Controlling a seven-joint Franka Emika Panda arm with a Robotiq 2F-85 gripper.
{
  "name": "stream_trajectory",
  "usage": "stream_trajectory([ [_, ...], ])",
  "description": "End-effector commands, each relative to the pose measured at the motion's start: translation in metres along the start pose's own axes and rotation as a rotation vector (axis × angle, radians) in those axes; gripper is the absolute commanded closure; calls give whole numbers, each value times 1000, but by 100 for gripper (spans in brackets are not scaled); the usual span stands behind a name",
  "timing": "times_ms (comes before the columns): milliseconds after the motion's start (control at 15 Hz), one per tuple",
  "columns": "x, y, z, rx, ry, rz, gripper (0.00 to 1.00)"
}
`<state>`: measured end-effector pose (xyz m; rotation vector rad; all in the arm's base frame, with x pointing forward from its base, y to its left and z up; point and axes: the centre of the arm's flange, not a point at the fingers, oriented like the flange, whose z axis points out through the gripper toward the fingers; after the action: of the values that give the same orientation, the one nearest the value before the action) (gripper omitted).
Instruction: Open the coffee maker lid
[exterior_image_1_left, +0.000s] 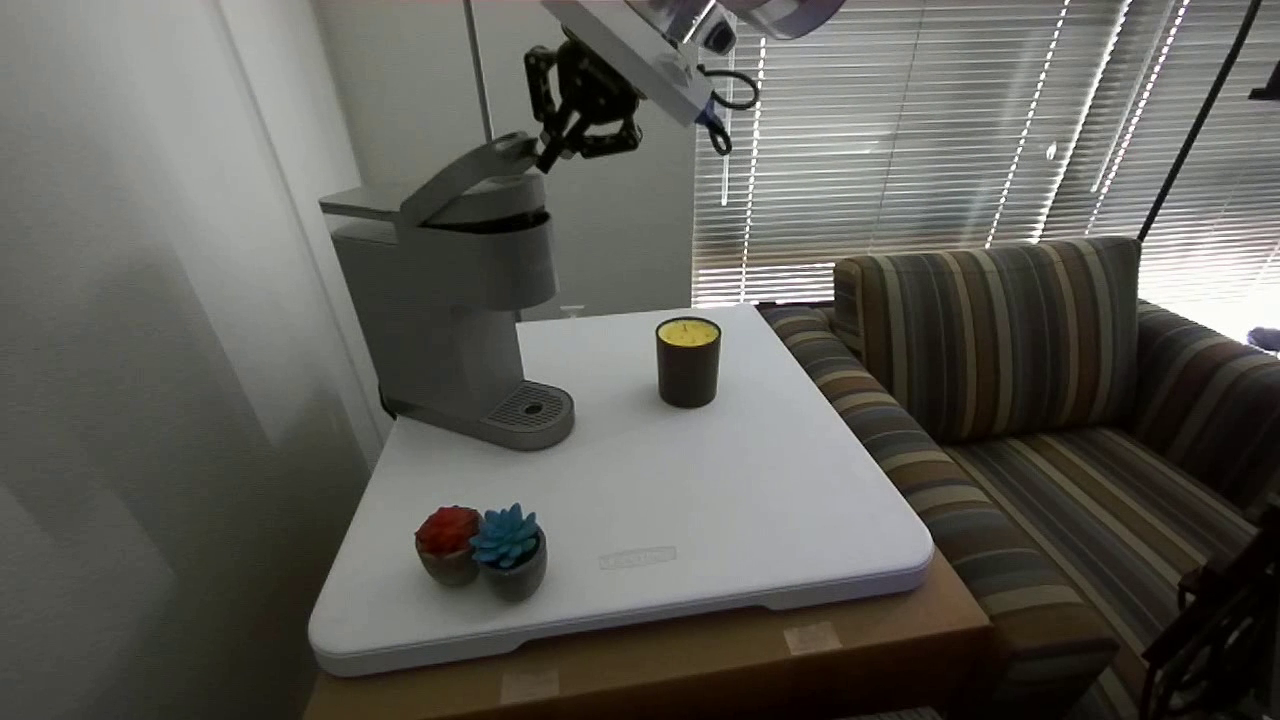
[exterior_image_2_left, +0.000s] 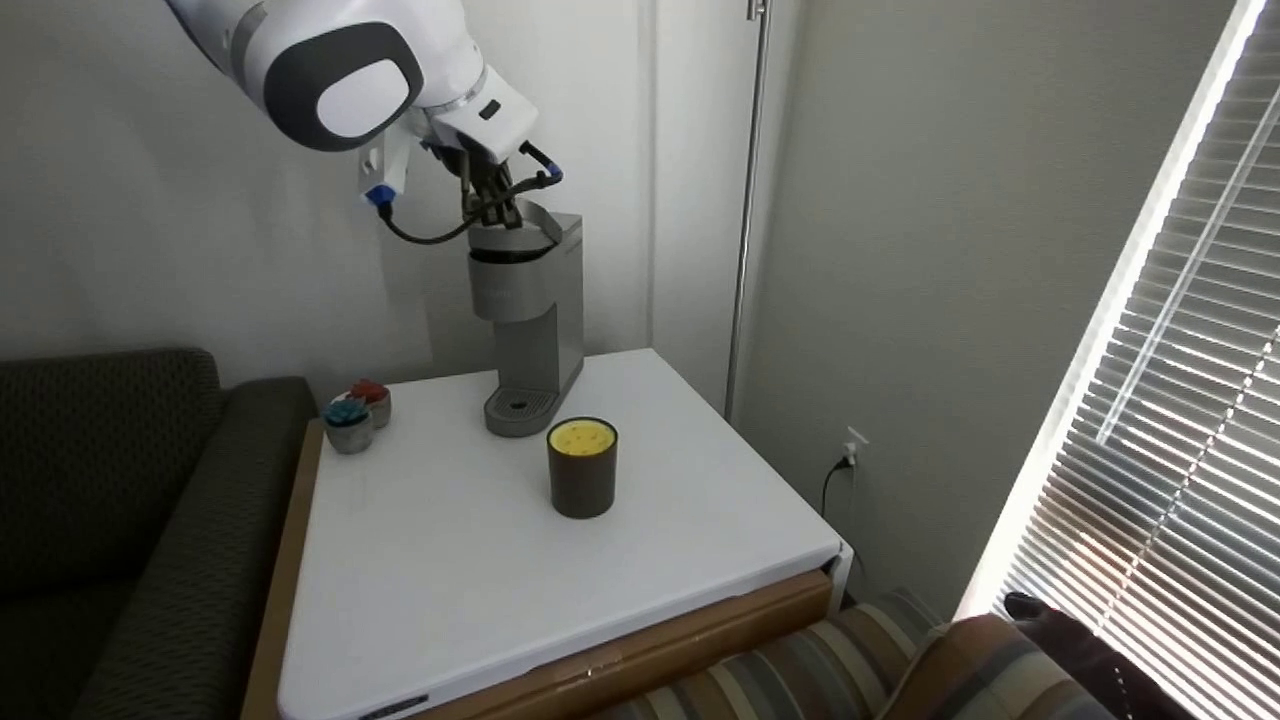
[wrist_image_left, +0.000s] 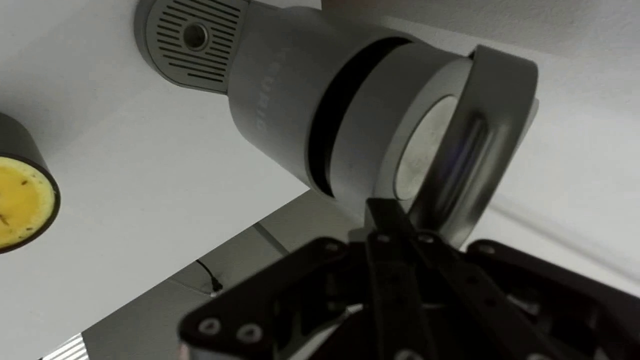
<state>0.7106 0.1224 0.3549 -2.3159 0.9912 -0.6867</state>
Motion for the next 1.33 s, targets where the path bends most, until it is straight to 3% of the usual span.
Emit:
stream_trajectory([
  [0, 4, -14, -11, 52, 29, -19, 100],
  [1267, 9, -74, -30, 166, 73, -166, 100],
])
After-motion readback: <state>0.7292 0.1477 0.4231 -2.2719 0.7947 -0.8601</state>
